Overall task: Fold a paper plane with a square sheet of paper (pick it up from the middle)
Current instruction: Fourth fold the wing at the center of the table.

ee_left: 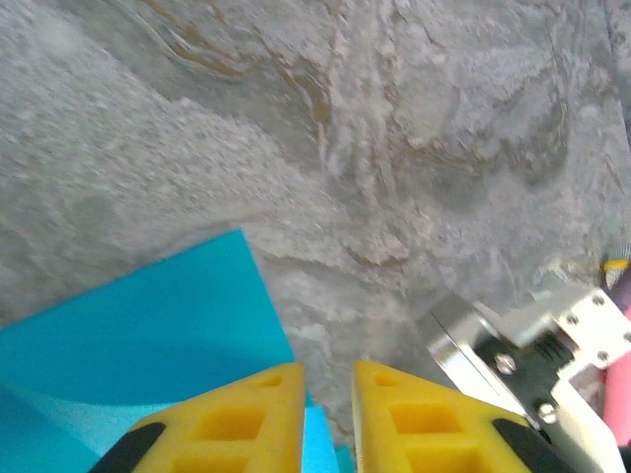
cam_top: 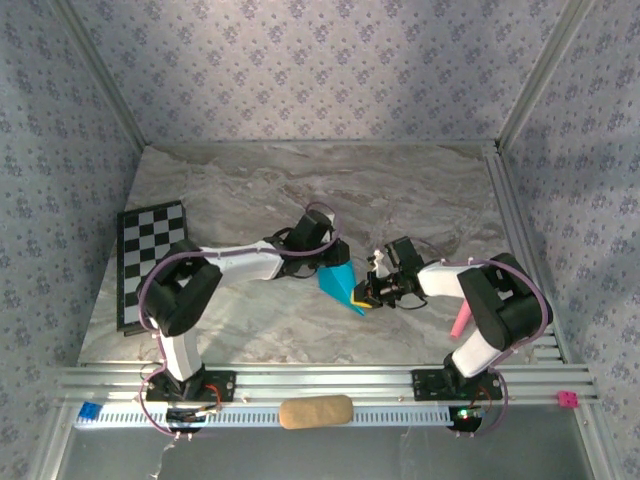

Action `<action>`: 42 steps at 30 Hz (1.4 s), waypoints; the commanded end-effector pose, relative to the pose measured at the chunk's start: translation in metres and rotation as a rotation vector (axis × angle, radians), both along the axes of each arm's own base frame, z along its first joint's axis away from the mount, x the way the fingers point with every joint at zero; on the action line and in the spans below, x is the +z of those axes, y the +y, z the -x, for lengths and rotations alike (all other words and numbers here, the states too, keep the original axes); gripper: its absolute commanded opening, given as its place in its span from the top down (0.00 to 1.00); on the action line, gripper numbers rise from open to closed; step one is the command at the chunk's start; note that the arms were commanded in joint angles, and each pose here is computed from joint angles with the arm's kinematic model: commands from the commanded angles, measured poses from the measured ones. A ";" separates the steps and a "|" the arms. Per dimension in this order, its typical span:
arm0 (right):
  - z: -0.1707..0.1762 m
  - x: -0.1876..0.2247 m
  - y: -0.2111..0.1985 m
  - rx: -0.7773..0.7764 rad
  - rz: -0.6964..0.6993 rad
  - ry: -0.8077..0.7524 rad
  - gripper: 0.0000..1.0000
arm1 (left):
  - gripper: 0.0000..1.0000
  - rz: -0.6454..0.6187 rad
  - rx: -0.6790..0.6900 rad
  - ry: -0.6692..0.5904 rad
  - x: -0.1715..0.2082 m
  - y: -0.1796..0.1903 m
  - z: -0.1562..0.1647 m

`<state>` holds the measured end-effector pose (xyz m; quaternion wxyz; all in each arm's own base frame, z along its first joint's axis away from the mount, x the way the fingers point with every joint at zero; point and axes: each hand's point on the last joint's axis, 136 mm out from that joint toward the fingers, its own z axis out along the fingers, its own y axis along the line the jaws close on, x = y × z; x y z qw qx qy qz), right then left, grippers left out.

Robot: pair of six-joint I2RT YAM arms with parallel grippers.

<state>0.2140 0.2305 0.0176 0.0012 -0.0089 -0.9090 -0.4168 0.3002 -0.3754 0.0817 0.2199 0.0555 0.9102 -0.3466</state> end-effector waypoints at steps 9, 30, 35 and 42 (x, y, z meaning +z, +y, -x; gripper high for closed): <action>0.009 -0.018 -0.013 -0.029 0.069 0.072 1.00 | 0.85 -0.043 -0.029 0.117 -0.036 -0.014 0.032; 0.036 -0.015 -0.022 0.018 0.083 0.099 1.00 | 0.93 -0.214 0.079 0.243 -0.096 0.028 0.038; 0.048 -0.017 -0.030 0.018 0.102 0.107 1.00 | 0.93 -0.217 0.086 0.244 -0.097 0.030 0.037; 0.063 -0.024 -0.046 0.021 0.186 0.118 1.00 | 0.93 -0.216 0.085 0.245 -0.097 0.029 0.036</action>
